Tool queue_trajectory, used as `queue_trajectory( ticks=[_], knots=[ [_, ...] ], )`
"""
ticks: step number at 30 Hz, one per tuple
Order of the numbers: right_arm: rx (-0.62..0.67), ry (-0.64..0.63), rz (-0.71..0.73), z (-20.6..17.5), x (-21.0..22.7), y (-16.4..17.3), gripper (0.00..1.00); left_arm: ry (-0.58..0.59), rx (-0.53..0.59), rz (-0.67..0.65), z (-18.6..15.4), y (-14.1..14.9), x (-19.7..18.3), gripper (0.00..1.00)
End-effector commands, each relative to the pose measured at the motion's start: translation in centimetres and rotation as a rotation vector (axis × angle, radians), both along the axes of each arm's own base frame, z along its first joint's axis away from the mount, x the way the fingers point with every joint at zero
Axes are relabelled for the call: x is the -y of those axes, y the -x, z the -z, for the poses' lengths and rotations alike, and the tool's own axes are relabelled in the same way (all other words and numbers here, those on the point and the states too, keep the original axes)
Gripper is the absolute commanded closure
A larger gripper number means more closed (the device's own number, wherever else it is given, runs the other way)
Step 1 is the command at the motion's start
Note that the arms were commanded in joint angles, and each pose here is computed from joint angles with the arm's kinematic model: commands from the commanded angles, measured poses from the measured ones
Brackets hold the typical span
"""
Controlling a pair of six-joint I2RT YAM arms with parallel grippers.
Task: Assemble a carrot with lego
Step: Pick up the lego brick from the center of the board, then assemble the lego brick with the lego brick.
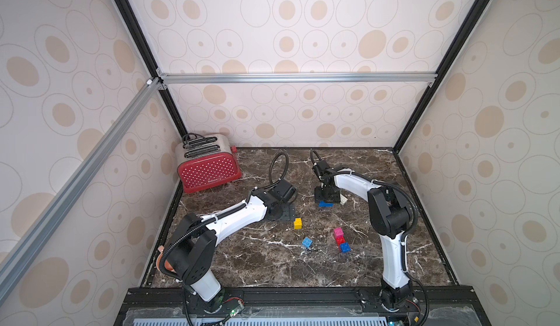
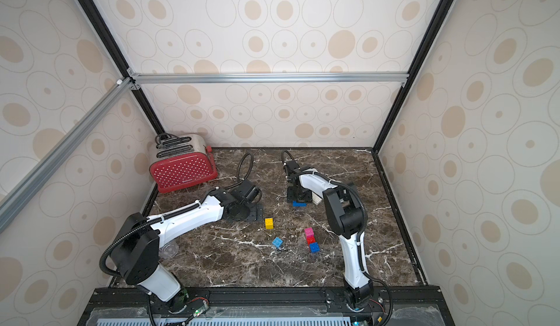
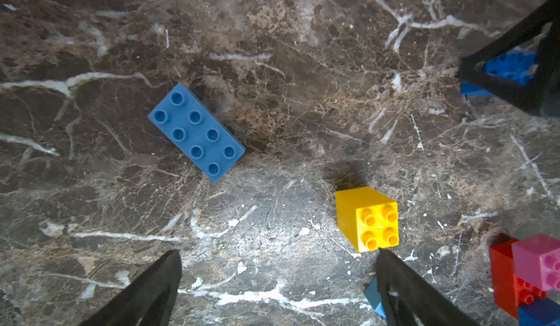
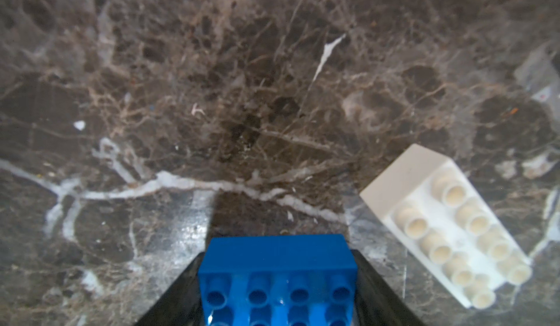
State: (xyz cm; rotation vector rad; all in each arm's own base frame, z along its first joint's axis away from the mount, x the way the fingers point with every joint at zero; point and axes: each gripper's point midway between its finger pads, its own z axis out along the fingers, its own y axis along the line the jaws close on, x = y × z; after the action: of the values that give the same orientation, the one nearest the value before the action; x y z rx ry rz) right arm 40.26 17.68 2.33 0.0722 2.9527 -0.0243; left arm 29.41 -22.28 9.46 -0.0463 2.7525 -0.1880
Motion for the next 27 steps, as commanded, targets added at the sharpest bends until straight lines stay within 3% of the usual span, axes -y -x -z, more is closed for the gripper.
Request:
queue_trajectory(
  ticks=[1, 9, 17, 27],
  knots=[
    [-0.011, -0.004, 0.025, -0.3, 0.4, 0.4, 0.35, -0.003, 0.028, -0.013, -0.9, -0.1, -0.9, 0.01],
    [0.018, -0.022, 0.000, -3.7, -1.4, 2.8, 0.39, 0.029, 0.041, -0.029, -0.5, 0.4, -2.6, 0.01],
    [0.037, -0.055, -0.081, -6.4, -6.9, 8.2, 0.40, 0.090, 0.029, -0.036, -0.1, 1.5, -5.1, 0.01],
    [0.025, -0.048, -0.153, -6.7, -12.1, 11.4, 0.41, 0.132, 0.048, -0.071, -0.6, 3.3, -7.7, 0.01]
  ],
)
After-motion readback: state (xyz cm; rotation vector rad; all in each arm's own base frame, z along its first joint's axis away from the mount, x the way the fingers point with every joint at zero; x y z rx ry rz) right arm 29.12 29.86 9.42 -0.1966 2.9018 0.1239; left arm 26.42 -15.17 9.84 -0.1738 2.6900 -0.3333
